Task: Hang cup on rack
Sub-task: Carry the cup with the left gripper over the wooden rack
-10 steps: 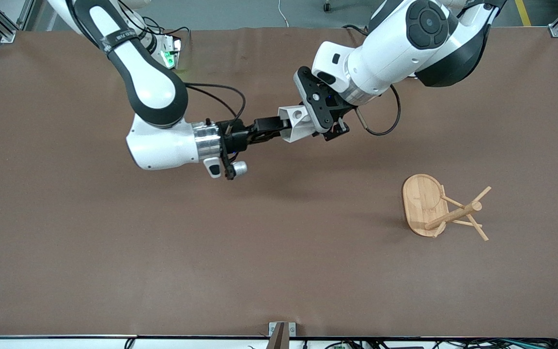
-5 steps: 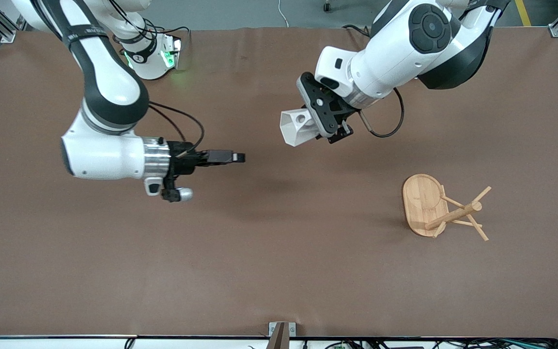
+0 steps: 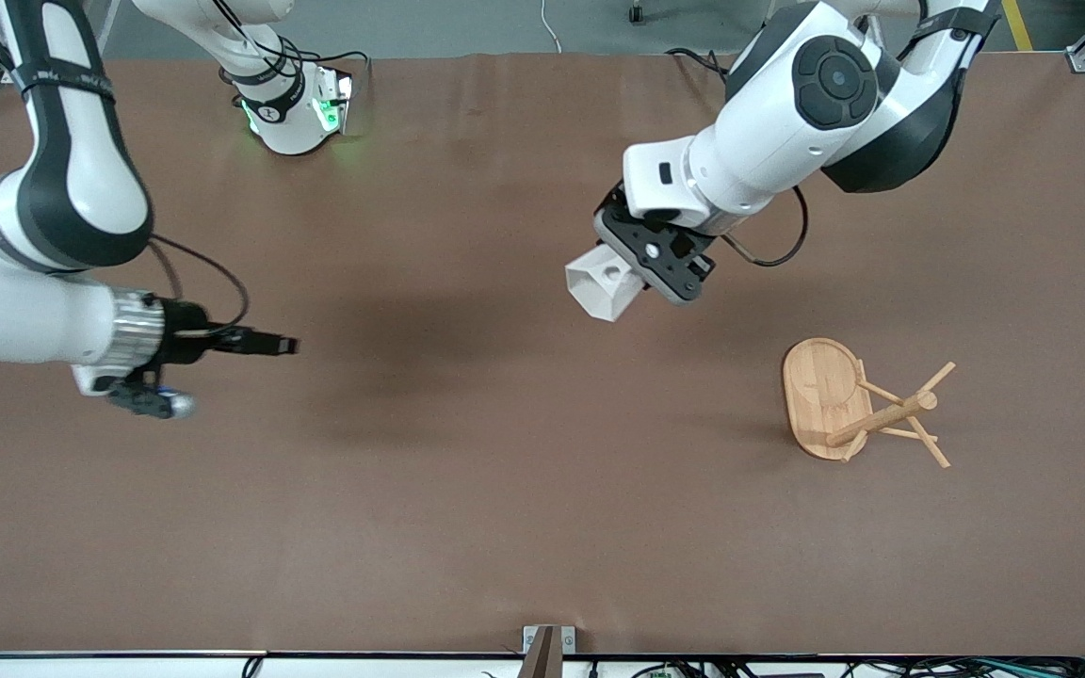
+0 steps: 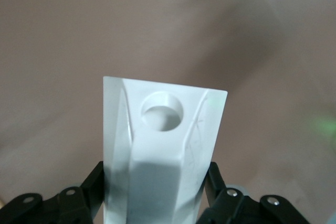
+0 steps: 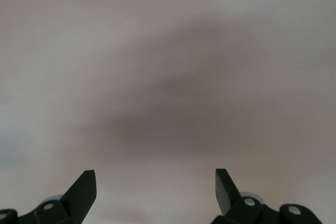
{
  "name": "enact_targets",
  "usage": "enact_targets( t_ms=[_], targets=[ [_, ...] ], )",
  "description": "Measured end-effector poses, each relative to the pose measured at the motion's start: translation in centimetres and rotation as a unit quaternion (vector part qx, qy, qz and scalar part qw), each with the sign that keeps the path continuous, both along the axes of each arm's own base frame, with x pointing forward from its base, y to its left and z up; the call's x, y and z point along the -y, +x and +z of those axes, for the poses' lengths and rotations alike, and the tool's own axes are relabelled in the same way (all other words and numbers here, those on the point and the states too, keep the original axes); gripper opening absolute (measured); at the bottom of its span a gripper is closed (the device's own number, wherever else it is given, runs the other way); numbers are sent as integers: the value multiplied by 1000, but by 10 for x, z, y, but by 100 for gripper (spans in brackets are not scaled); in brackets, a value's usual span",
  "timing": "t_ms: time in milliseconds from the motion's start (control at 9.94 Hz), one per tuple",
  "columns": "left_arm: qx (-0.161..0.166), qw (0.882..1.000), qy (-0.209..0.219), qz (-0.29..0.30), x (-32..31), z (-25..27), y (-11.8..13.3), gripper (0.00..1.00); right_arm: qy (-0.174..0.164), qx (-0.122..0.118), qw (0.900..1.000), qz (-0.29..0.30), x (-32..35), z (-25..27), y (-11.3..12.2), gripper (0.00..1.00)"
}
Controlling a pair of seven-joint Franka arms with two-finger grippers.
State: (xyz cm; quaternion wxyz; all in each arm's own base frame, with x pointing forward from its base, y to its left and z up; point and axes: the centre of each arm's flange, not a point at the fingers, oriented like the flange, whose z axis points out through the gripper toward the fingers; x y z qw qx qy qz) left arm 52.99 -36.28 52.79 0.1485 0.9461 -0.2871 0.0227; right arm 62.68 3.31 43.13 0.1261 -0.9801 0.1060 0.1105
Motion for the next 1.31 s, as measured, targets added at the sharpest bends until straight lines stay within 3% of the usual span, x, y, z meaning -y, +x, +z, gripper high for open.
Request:
enact_targets(
  t_ms=[201,302,403,704,906,1308],
  targets=[
    [-2,998,10,62,-11,-1,10,78,-103,50,993,32,41,49,2,100],
    [-3,995,9,96,-21,-1,19,78,-128,74,988,33,49,87,-3,100],
    [-4,992,7,125,-31,0,28,78,-137,84,987,27,58,123,-17,100],
    [-5,982,18,189,-66,-5,54,78,-143,61,988,7,94,207,-72,100],
    [-14,978,26,204,-93,-18,66,78,-144,82,986,18,106,231,-78,100],
    [-23,980,30,195,-123,-72,50,78,-142,71,987,29,102,219,-73,100]
  ],
)
